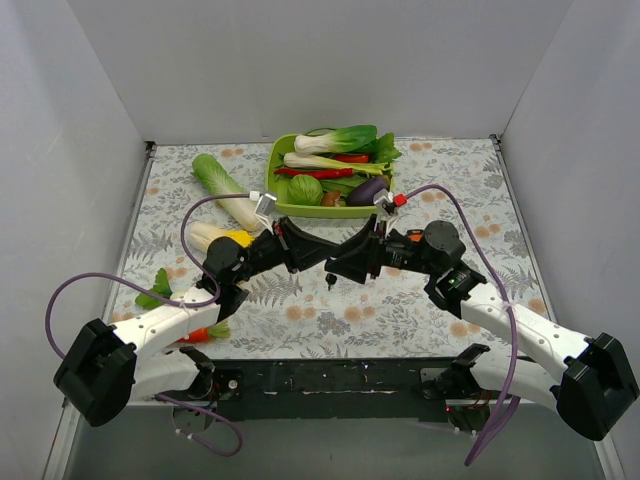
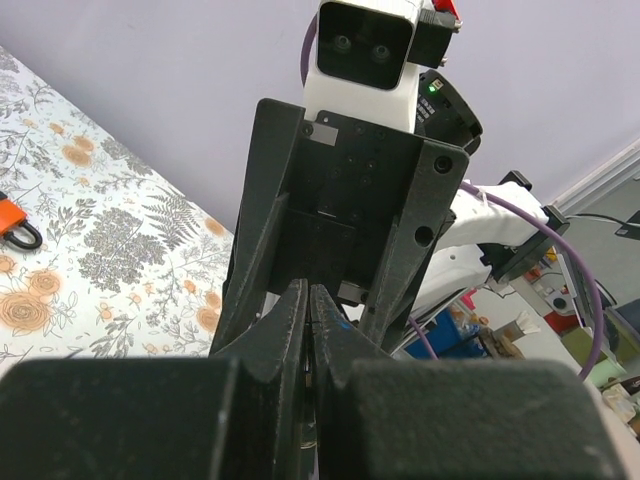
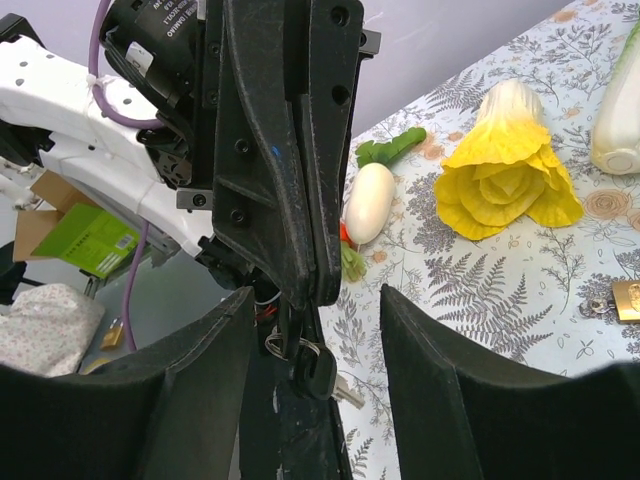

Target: Unlock with the key

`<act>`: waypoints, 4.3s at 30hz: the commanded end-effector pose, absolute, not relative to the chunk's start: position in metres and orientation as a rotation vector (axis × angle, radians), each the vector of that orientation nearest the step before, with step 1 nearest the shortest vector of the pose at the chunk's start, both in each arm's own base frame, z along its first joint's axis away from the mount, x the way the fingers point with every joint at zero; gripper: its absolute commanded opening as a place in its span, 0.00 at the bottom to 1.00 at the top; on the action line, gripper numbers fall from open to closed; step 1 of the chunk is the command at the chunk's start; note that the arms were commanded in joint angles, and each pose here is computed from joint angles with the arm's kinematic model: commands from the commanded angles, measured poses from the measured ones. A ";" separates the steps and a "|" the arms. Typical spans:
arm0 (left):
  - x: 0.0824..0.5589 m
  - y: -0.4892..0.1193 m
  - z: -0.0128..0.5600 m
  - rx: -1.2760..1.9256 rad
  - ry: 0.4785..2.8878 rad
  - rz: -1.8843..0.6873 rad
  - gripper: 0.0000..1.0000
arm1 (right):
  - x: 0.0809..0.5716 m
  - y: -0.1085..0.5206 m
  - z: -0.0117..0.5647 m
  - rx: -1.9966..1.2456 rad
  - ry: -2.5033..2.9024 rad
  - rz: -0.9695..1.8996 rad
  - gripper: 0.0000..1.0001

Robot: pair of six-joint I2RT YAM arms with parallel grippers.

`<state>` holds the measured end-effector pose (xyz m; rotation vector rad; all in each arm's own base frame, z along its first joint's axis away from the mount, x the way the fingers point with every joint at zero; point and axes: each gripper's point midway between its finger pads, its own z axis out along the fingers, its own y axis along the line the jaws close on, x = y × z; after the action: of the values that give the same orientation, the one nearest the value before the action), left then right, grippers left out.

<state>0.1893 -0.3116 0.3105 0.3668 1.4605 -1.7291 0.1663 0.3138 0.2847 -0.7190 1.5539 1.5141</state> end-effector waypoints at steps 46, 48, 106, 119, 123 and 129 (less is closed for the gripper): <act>0.284 -0.441 0.131 0.266 2.279 -0.909 0.98 | 0.220 0.092 0.302 -0.071 1.663 0.445 0.01; 0.283 -0.453 0.088 0.307 2.382 -0.783 0.98 | 0.214 0.089 0.304 -0.067 1.652 0.448 0.01; 0.355 -0.415 -0.015 0.761 2.180 0.024 0.76 | 0.212 0.129 0.277 -0.158 1.715 0.659 0.01; 0.322 -0.474 -0.002 0.825 2.216 -0.445 0.85 | 0.207 0.125 0.276 -0.139 1.714 0.652 0.01; 0.312 -0.480 -0.013 0.852 2.239 -0.514 0.86 | 0.207 0.124 0.274 -0.138 1.717 0.651 0.01; 0.341 -0.470 -0.024 0.713 2.252 -0.347 0.86 | 0.209 0.125 0.276 -0.136 1.712 0.655 0.01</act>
<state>0.3495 -0.4902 0.0290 0.7178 2.1001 -0.4712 0.2061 0.1251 0.2638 -0.1467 1.7594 0.6455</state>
